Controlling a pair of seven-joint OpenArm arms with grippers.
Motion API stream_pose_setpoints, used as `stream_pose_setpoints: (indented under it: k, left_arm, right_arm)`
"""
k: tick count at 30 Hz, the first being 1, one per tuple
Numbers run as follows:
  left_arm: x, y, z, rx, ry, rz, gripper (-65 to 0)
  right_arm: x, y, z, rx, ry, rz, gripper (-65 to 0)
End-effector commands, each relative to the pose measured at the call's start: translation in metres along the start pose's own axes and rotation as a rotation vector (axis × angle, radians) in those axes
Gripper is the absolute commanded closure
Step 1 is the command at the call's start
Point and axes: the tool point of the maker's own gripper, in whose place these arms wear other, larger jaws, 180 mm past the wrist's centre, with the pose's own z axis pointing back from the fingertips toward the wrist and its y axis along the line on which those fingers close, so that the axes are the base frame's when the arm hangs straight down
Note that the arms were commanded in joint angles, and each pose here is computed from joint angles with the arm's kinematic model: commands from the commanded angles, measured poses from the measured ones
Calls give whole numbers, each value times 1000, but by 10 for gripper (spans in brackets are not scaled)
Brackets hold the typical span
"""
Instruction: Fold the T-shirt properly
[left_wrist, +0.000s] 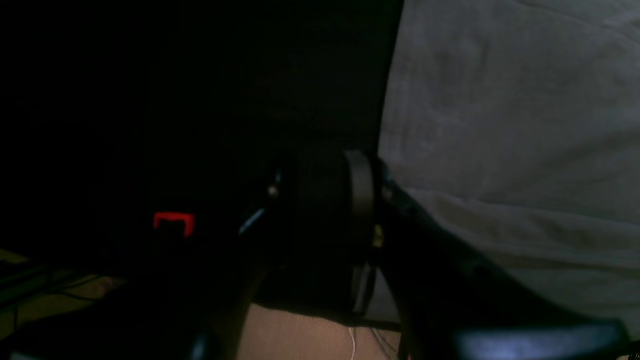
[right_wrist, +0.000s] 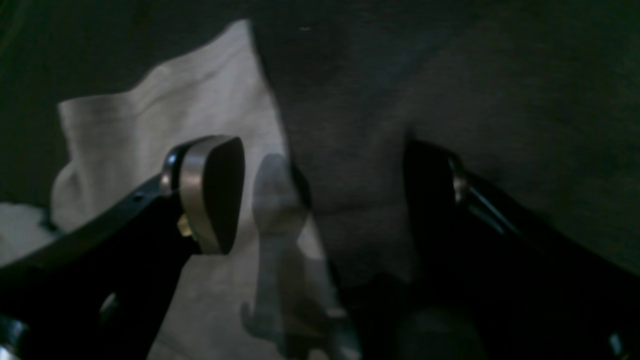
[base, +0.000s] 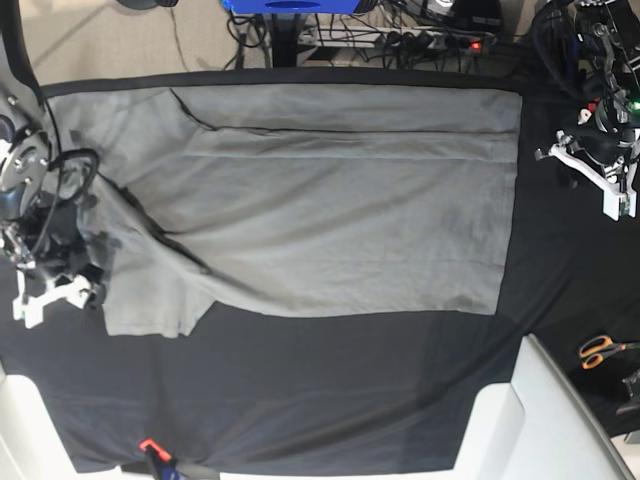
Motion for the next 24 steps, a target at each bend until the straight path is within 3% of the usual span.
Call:
stream_pose_setpoints:
  k: [1, 9, 16, 20, 23, 24]
  left_arm:
    - [13, 3, 3, 3, -41, -13, -163]
    - [14, 4, 4, 6, -43, -12, -163]
    - [14, 4, 3, 6, -43, -11, -163]
    - [15, 4, 3, 4, -45, -11, -163]
    - [19, 4, -3, 2, -50, 10, -163]
    - [18, 6, -8, 1, -43, 28, -163]
  right_arm:
    - [18, 10, -2, 25, -37, 7, -461]
    - [9, 31, -10, 62, -25, 3, -450]
    - [8, 39, -13, 71, -25, 4, -254]
    - [9, 38, -12, 68, -26, 4, -182]
    - [6, 36, -12, 61, -11, 32, -17]
    - [4, 36, -12, 60, -1, 49, 0]
